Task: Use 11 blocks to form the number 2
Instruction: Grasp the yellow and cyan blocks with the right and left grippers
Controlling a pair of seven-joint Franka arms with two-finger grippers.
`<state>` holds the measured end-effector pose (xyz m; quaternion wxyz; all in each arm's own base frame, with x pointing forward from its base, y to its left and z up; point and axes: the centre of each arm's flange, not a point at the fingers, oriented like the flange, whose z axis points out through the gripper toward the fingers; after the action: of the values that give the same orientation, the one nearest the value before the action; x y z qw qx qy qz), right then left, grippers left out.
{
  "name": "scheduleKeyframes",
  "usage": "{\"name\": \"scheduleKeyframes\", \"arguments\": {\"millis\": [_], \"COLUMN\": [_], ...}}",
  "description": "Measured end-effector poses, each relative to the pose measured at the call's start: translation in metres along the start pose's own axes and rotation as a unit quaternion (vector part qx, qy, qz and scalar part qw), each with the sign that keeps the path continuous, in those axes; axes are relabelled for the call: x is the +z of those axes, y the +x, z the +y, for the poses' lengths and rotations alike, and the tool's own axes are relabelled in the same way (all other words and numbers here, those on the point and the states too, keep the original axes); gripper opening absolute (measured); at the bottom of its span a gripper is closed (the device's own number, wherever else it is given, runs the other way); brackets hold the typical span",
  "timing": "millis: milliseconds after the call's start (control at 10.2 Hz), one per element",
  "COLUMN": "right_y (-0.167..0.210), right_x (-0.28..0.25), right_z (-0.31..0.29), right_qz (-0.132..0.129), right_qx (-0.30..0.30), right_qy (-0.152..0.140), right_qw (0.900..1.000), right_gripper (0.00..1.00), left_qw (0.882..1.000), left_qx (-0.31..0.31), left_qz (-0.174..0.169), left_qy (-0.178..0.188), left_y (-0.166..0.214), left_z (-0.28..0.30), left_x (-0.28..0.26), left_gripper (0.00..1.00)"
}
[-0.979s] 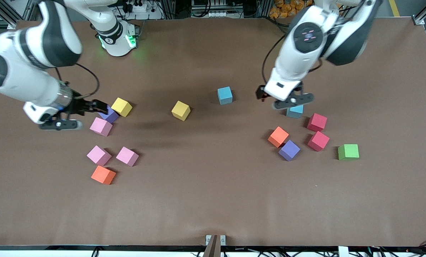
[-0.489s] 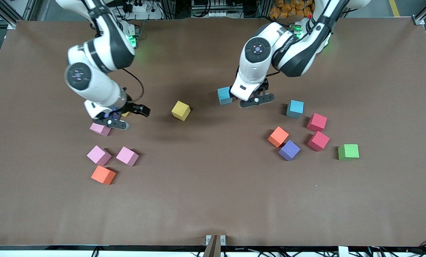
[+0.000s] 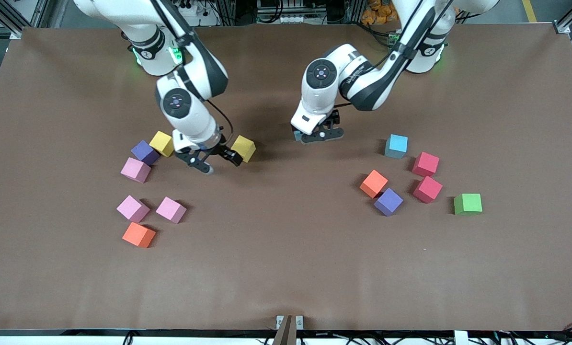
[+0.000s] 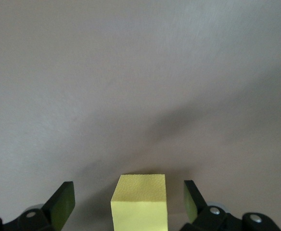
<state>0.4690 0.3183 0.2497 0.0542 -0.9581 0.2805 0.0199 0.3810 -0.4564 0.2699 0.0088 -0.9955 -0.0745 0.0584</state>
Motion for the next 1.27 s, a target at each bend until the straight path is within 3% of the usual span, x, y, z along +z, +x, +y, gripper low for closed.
{"name": "scheduleKeyframes", "arguments": {"millis": [979, 1174, 1272], "right_y": [-0.051, -0.06, -0.062], "right_x": [0.057, 0.06, 0.06], "right_z": [0.0, -0.002, -0.003], "right_qz": [-0.007, -0.008, -0.009], "right_qx": [-0.022, -0.03, -0.032], "right_qy": [-0.019, -0.021, -0.021], "right_qw": [1.0, 0.999, 0.999], "right_gripper": [0.99, 0.89, 0.74], "left_qw": [1.0, 1.0, 1.0], "left_qx": [0.001, 0.004, 0.014], "left_qz": [-0.01, -0.011, -0.006], "left_qy": [-0.011, -0.01, -0.008], "left_y": [-0.019, -0.024, -0.028], "left_z": [0.021, 0.024, 0.026], "left_x": [0.06, 0.07, 0.074], "left_gripper": [1.0, 0.99, 0.89]}}
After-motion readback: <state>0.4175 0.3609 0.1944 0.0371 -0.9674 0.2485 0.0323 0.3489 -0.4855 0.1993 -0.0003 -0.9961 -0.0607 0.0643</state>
